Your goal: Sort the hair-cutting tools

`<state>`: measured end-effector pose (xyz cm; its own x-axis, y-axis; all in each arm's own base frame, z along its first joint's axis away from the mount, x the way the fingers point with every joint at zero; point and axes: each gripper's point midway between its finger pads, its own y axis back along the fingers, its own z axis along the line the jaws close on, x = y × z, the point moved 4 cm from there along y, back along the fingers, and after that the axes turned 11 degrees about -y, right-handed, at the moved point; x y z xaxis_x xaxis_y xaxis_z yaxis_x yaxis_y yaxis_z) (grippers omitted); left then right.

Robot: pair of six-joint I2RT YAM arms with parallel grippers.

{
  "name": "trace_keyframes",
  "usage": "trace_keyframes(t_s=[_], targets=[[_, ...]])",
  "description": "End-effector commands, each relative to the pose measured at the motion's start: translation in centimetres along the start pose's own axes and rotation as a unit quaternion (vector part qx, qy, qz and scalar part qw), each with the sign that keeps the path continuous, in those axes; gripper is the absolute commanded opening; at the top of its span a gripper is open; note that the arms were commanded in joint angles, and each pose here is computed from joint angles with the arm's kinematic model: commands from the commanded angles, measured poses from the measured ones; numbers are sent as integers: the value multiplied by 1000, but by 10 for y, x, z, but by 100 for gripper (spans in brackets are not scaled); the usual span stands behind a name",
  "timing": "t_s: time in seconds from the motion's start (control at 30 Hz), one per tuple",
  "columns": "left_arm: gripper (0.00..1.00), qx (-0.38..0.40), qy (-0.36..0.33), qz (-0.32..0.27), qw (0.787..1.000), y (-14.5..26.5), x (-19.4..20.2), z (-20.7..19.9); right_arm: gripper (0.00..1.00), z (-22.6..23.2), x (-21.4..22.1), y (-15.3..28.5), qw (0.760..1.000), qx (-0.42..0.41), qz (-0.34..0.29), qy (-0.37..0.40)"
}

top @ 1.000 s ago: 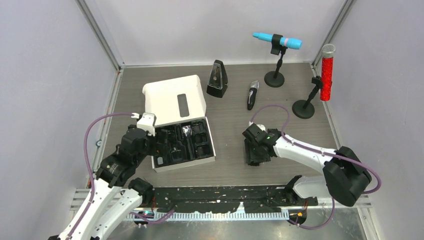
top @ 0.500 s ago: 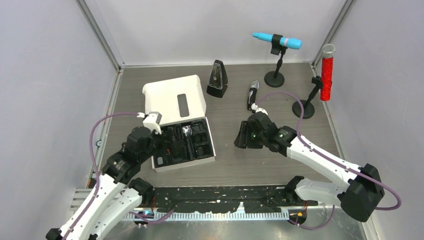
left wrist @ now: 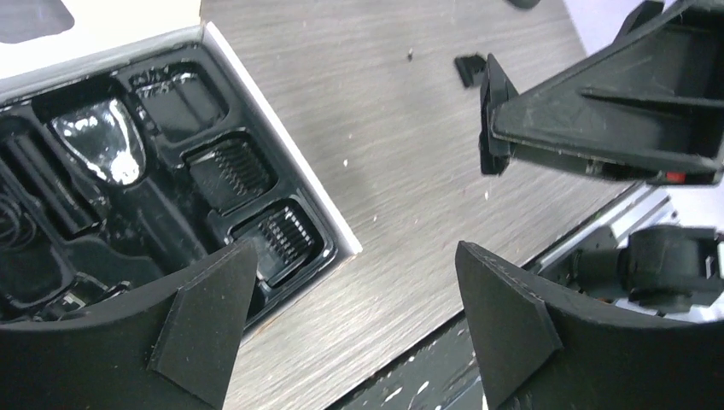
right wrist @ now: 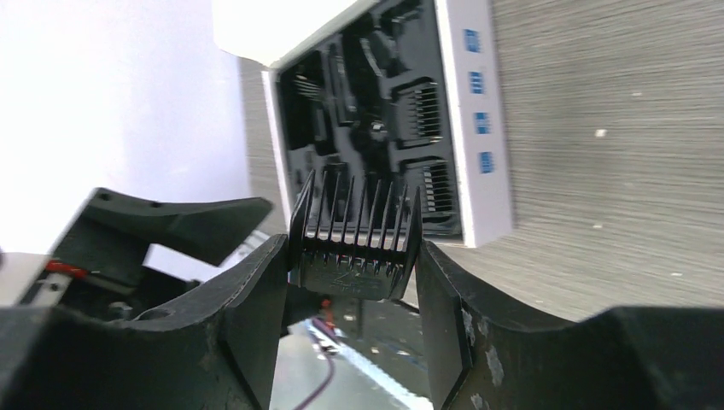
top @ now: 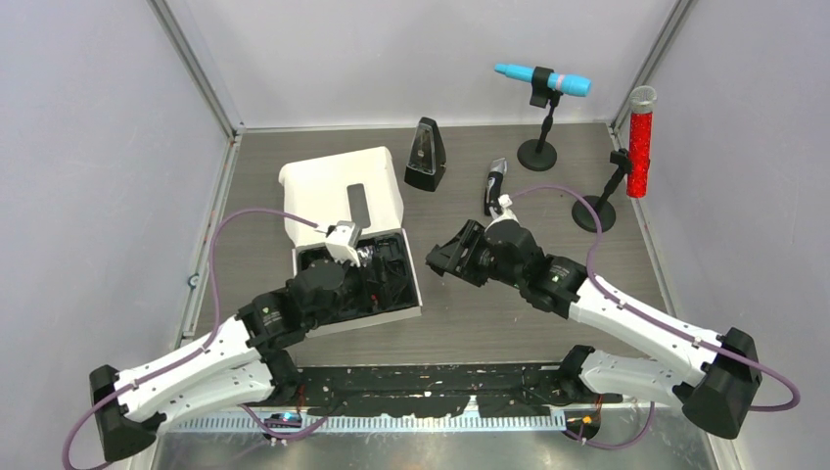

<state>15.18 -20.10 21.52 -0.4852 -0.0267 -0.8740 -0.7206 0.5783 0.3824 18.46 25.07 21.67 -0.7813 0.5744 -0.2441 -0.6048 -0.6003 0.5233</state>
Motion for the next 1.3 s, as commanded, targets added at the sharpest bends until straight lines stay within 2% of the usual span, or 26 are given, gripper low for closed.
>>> trace_keyframes(t_s=[0.0, 0.3, 0.33, 0.73, 1.1, 1.27], targets=[[88, -15, 40, -96, 994, -9, -32, -12, 48, 41, -10, 11, 993, -80, -39, -80], [80, 14, 33, -149, 988, -20, -39, -46, 48, 50, 0, 8, 986, -98, -34, -134], [79, 16, 35, -154, 987, -22, -37, -48, 46, 50, 1, 8, 985, -99, -32, -141], [55, 35, 37, -203, 978, -29, -32, -52, 46, 47, 5, 13, 980, -112, -32, -160], [54, 51, 22, -217, 974, -33, -30, -55, 46, 50, 15, 15, 977, -133, -9, -168], [42, 36, 11, -219, 975, -35, -28, -51, 46, 52, 20, 15, 976, -140, 0, -168]])
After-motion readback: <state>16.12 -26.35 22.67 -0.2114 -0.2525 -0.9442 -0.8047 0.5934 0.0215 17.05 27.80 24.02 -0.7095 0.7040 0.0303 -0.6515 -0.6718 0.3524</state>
